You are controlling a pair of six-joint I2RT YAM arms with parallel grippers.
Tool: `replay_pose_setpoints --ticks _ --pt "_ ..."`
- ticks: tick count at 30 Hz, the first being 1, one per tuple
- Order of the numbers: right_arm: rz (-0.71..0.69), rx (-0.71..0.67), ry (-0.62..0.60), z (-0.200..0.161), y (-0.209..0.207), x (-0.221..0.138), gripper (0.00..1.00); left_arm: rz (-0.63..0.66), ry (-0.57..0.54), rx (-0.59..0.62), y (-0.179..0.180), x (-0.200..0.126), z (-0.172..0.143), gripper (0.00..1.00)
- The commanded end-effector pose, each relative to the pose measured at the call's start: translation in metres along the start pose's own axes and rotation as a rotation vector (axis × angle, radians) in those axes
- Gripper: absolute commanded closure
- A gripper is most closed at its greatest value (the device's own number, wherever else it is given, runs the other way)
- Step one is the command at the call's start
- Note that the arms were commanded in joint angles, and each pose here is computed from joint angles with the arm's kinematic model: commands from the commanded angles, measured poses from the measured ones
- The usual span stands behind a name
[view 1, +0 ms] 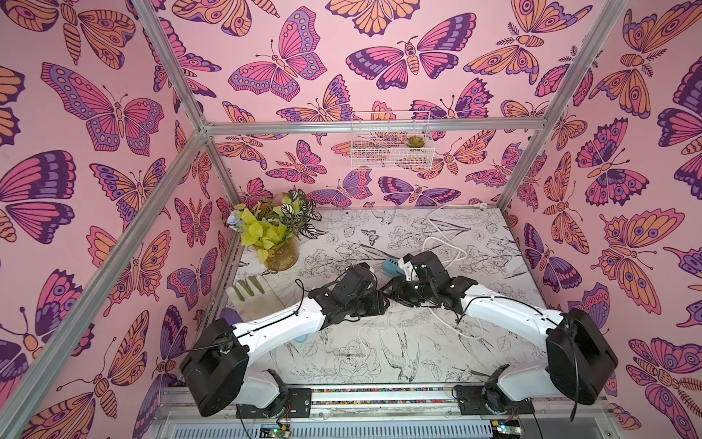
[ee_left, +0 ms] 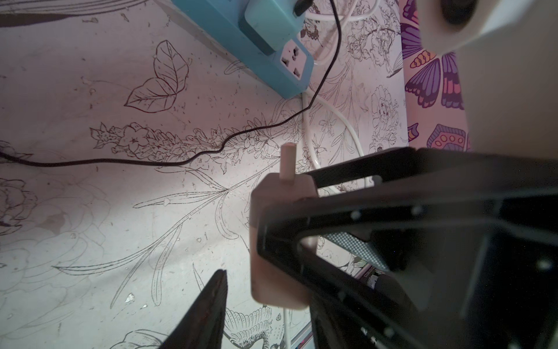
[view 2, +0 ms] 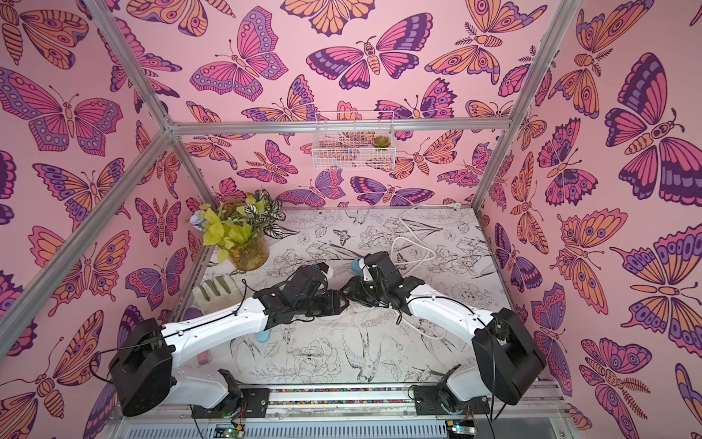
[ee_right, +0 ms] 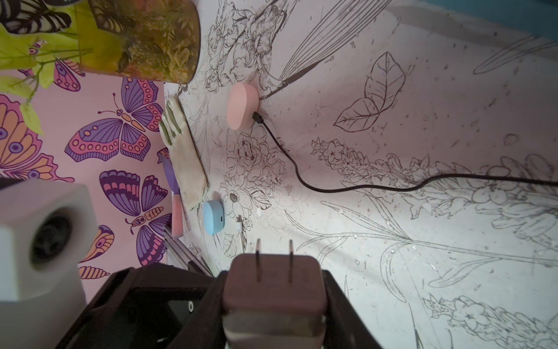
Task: Charge the bluetooth headset
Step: Pick up the plug from the center of the board.
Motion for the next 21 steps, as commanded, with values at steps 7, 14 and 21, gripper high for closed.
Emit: replay_pose_setpoints --ticks 7,14,21 --pt "0.119 0.041 0.023 -0.009 0.016 0.000 0.76 -0.052 -0.080 0.010 -0.016 0.002 0.013 0.60" --pt "0.155 0.073 0.011 -0.009 0.019 -0.001 0.76 -0.049 -0.135 -0.001 -0.012 -0.002 0.015 0.57" --pt "0.141 0.056 0.010 -0.011 0.019 -0.003 0.76 -0.052 -0.162 -0.003 -0.010 -0.009 0.015 0.57"
Point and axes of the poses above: each gripper's point midway between its finger pads, its own x axis out along the fingers, its own y axis along the line the jaws close on, z = x × y, the point moved 5 cm from there along -x, back along the fingers, and after that the axes turned 1 degree about -x, right-handed, at the moved point
